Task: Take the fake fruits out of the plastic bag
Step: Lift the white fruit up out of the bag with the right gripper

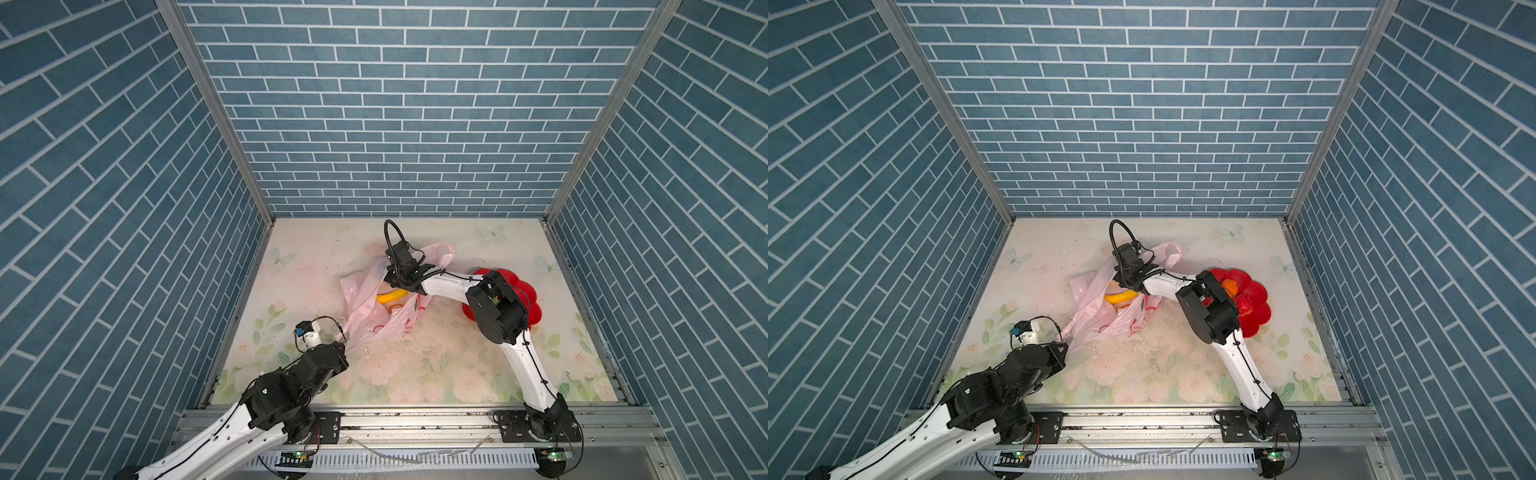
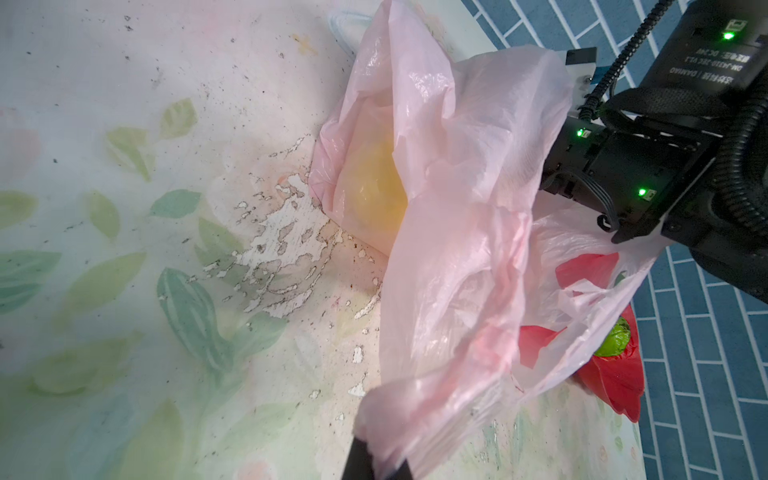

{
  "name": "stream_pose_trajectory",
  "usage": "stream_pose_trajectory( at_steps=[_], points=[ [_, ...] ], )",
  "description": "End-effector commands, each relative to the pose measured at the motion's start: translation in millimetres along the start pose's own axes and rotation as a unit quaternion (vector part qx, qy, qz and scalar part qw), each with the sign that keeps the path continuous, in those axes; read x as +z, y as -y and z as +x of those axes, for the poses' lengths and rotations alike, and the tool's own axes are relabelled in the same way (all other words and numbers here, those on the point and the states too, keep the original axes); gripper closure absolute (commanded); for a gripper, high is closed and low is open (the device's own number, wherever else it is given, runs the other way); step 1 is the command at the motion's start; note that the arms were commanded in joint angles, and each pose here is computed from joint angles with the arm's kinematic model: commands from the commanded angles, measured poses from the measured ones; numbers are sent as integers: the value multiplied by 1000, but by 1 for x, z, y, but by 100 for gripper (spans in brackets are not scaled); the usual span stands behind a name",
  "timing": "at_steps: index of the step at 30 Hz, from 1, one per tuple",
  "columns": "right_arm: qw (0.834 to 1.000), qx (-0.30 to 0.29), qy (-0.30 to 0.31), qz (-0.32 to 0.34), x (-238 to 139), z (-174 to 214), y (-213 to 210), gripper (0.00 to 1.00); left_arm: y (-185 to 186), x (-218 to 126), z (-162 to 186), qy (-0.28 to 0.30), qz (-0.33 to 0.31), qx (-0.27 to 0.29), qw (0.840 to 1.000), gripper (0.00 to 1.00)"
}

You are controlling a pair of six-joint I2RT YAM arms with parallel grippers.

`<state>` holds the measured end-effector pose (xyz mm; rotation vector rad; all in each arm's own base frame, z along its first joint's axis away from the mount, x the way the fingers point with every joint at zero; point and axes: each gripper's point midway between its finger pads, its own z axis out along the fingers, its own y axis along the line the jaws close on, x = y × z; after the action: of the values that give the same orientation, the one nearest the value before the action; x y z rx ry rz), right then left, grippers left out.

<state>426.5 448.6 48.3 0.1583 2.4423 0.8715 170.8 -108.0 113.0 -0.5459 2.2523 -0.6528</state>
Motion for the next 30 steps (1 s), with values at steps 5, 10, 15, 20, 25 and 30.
stream_pose_trajectory(
  at_steps=[5,10,15,20,25,30],
  points=[
    [999,14,-19,-43,-47,3,-21,58,33,9,-24,58,22,15,998,100],
    [997,-4,-54,-47,-63,19,-29,59,60,14,-35,79,45,25,996,100],
    [996,-34,-71,-36,-85,30,-34,60,79,20,-44,99,50,44,993,100],
    [994,-72,-80,-27,-114,37,-39,60,95,20,-55,120,58,52,990,100],
    [989,-117,-93,-14,-152,42,-44,60,104,15,-67,143,57,62,986,100],
    [985,-138,-105,-8,-194,45,-42,61,106,10,-75,158,56,65,984,100]
  ],
)
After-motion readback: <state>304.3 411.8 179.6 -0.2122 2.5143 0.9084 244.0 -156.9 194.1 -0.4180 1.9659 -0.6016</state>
